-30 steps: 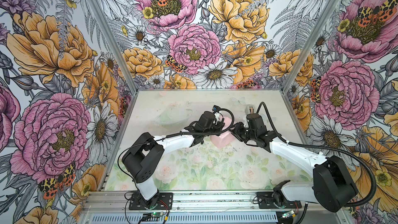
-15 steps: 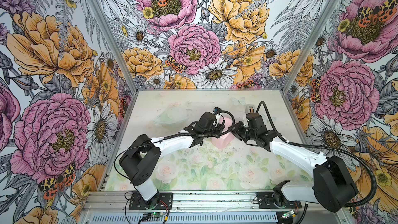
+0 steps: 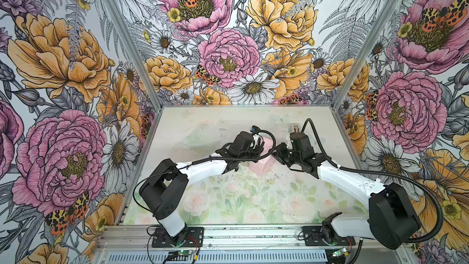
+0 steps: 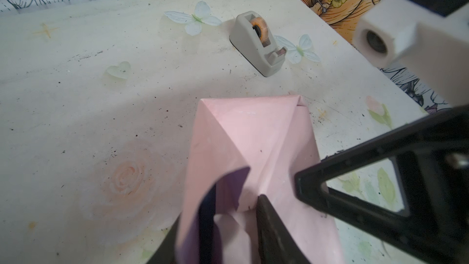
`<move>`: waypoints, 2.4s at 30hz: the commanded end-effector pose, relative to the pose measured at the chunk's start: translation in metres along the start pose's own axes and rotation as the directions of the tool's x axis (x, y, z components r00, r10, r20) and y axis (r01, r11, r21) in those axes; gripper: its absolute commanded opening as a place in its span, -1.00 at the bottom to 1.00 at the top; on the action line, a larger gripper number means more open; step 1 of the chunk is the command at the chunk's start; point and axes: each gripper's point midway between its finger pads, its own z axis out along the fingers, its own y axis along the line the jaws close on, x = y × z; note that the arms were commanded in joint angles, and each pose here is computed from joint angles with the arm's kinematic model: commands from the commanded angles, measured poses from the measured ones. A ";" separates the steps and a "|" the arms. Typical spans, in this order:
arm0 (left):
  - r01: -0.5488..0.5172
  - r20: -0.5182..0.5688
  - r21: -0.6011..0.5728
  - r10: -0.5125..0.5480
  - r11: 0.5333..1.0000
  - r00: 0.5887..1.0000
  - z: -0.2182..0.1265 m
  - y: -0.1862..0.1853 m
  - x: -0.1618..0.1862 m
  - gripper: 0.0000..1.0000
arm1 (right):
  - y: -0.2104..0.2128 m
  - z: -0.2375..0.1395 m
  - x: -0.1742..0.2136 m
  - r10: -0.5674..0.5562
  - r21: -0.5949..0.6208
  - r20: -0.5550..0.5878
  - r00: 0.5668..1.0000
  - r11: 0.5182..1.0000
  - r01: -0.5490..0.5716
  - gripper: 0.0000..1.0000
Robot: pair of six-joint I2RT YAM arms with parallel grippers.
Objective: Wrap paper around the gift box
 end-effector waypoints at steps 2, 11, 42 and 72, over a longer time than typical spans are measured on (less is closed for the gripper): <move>0.023 0.048 -0.016 -0.022 1.000 0.999 -0.005 0.005 -0.018 -0.31 | -0.027 0.008 0.011 -0.003 0.106 -0.037 0.999 0.994 0.007 -0.49; 0.079 0.108 -0.026 -0.076 0.997 0.991 -0.004 0.019 -0.034 -0.26 | -0.026 0.008 0.014 -0.008 0.100 -0.043 0.999 0.995 0.012 -0.50; -0.057 0.065 0.010 0.057 0.998 0.996 0.004 -0.003 -0.021 -0.46 | -0.012 0.007 0.009 -0.022 0.071 -0.041 0.999 0.997 0.024 -0.34; -0.085 0.067 0.120 0.078 0.989 0.995 -0.005 -0.031 -0.013 -0.37 | -0.011 0.009 0.009 -0.036 0.070 -0.047 0.998 0.997 0.039 -0.40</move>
